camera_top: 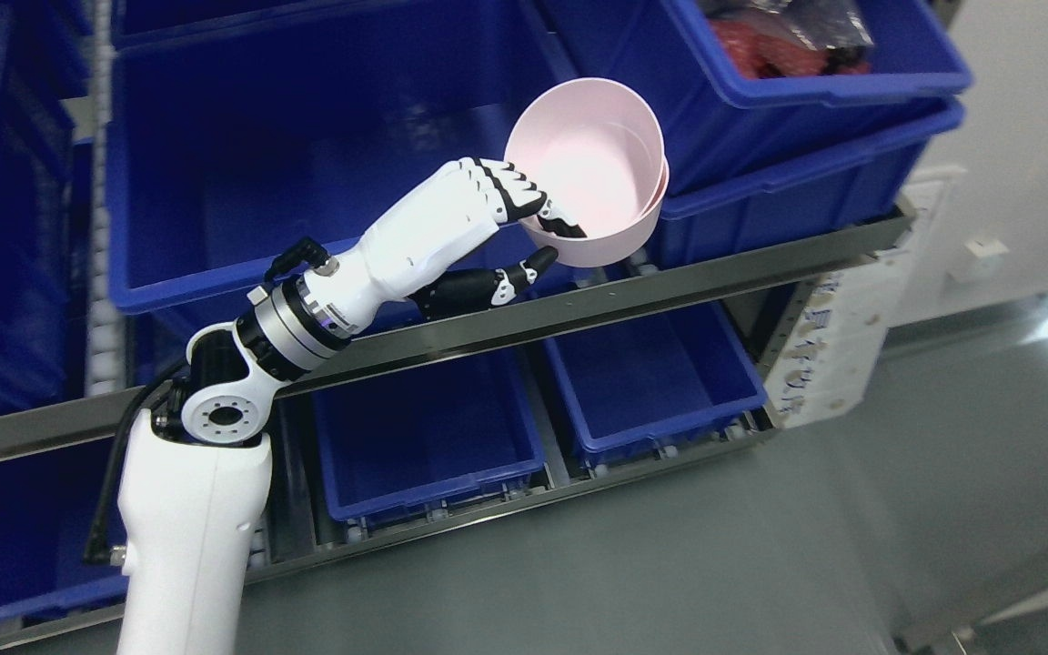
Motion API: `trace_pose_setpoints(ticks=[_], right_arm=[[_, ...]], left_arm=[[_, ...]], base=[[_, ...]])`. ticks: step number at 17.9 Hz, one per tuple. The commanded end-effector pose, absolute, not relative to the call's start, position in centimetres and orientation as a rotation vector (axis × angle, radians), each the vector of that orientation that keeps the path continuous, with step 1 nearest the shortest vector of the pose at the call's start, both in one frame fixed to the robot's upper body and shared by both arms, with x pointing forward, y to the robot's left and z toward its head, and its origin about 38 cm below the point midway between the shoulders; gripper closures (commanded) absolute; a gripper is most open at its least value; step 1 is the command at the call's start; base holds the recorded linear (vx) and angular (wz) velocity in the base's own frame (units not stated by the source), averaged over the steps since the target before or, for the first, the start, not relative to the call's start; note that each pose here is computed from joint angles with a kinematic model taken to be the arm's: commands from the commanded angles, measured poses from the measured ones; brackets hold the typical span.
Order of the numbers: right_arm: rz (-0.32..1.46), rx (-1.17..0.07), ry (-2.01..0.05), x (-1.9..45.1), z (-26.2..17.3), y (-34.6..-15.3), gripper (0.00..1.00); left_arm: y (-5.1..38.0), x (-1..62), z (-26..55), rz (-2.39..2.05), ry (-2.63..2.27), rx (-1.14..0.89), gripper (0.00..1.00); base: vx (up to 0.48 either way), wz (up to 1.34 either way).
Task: Stack pink IKEA bowls on left shelf middle
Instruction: 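Carry the stacked bowls toward the blue bin shelf while turning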
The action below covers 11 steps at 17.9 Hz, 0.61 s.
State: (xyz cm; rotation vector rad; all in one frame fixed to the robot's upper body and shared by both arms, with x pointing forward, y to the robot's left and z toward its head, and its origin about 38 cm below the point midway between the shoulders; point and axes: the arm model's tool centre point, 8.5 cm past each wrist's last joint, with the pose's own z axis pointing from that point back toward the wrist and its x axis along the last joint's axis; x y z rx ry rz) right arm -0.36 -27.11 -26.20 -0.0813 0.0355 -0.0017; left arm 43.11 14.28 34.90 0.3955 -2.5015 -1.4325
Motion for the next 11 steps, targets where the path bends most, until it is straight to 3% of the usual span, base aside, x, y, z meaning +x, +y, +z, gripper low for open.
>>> trace_pose_setpoints(ticks=[1,5,11], right_arm=[[-0.011,-0.099,0.002,0.7,-26.1,-28.2,0.00],[-0.011,-0.099,0.004,0.6,-26.1,-28.2,0.00],[-0.011,-0.099,0.002,0.7,-26.1,-28.2,0.00]], left_arm=[[16.5,42.2,37.5,-1.390,-2.556,0.505,0.99],[21.2,42.6,38.0,-1.256,-2.516,0.625,0.99],[24.3,42.6,38.0,-1.203,-2.459,0.693,0.98]], base=[[0.023,0.77],[0.024,0.62],[0.023,0.46]])
